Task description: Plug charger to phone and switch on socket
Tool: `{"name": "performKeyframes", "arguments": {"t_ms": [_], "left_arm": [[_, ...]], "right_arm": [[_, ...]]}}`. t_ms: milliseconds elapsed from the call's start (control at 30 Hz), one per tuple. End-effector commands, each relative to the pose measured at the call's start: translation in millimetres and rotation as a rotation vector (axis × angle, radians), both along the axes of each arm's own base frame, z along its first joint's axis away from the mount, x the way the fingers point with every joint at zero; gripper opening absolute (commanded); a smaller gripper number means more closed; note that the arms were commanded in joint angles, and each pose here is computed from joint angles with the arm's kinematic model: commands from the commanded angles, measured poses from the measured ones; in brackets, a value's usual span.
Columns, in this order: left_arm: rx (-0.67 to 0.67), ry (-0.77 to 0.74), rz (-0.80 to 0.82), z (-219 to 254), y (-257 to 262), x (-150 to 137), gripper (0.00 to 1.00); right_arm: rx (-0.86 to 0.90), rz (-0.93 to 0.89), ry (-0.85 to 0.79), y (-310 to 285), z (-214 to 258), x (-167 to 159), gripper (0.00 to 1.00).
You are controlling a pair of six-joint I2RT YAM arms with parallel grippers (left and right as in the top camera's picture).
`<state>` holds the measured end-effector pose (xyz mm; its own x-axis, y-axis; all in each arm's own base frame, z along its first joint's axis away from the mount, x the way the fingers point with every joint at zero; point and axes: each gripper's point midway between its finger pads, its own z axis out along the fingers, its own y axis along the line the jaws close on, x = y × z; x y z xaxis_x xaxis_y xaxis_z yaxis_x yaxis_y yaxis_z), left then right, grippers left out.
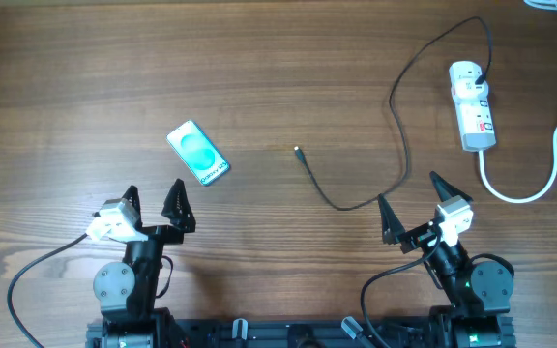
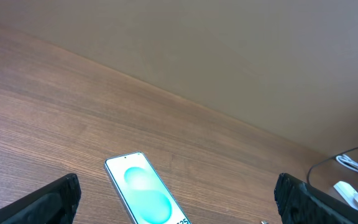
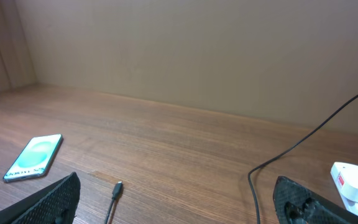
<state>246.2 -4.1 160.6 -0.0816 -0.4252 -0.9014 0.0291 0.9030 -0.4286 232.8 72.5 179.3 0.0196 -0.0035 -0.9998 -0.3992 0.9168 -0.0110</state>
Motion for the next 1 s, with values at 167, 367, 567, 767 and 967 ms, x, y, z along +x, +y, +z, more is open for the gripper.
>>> {"name": "performKeyframes", "arguments": {"t_ms": [167,367,567,767,967], "left_arm": [[0.023,0.002,0.005,-1.6,0.7,-0.2,1.0],[0.023,0.003,0.005,-1.7,0.7,-0.2,1.0],[0.023,0.003,0.015,-1.9,2.6,-0.2,1.0],[0.023,0.003,0.015,-1.8,2.6,-0.2,1.0],[0.023,0.003,0.015,-1.8,2.6,-0.2,1.0]], "right_arm": [[0.007,0.012,0.001,2.4,0.4,-0.6,1.0],[0.007,0.012,0.001,2.4,0.4,-0.6,1.0],[0.007,0.012,0.001,2.4,0.6,-0.6,1.0],[0.007,0.012,0.001,2.4,0.4,-0.6,1.0],[0.007,0.012,0.0,2.4,0.6,-0.6,1.0]]}}
